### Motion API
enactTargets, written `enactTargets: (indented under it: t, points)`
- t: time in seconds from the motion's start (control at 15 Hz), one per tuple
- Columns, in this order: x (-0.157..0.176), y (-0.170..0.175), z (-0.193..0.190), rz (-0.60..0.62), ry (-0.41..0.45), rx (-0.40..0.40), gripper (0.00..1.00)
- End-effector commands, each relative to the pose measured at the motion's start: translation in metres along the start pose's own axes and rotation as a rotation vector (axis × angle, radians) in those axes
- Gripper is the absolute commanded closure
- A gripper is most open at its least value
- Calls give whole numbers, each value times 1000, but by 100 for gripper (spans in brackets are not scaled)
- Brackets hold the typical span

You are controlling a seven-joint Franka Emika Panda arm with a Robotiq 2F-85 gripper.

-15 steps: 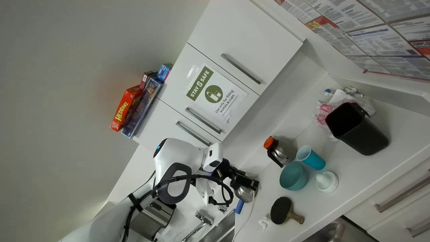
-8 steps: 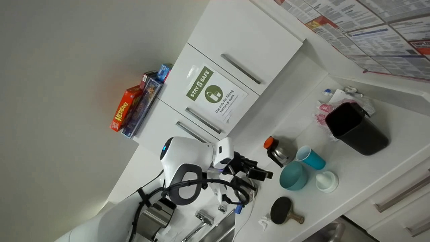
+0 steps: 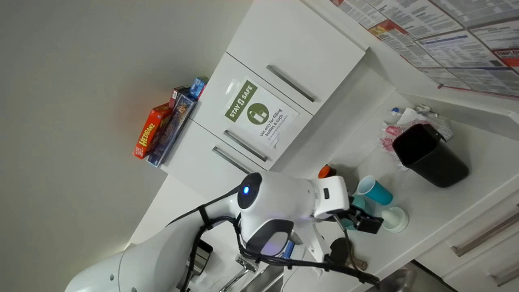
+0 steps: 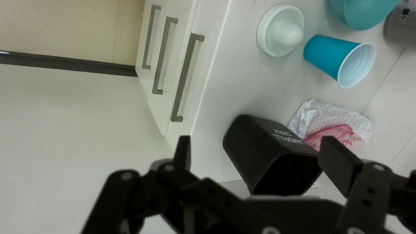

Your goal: Open the drawer on the far right

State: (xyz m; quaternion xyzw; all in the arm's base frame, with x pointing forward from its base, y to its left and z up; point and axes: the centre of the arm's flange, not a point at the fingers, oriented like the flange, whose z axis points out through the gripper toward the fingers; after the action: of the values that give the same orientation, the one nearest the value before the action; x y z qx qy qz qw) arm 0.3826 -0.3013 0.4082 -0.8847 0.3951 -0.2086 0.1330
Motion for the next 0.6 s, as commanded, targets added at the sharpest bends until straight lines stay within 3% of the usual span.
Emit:
enactTargets:
  t: [0.0,0.53]
  points:
    - [33,41,34,31,-18,104,0]
    - [66,120,108,131,-99,296,0]
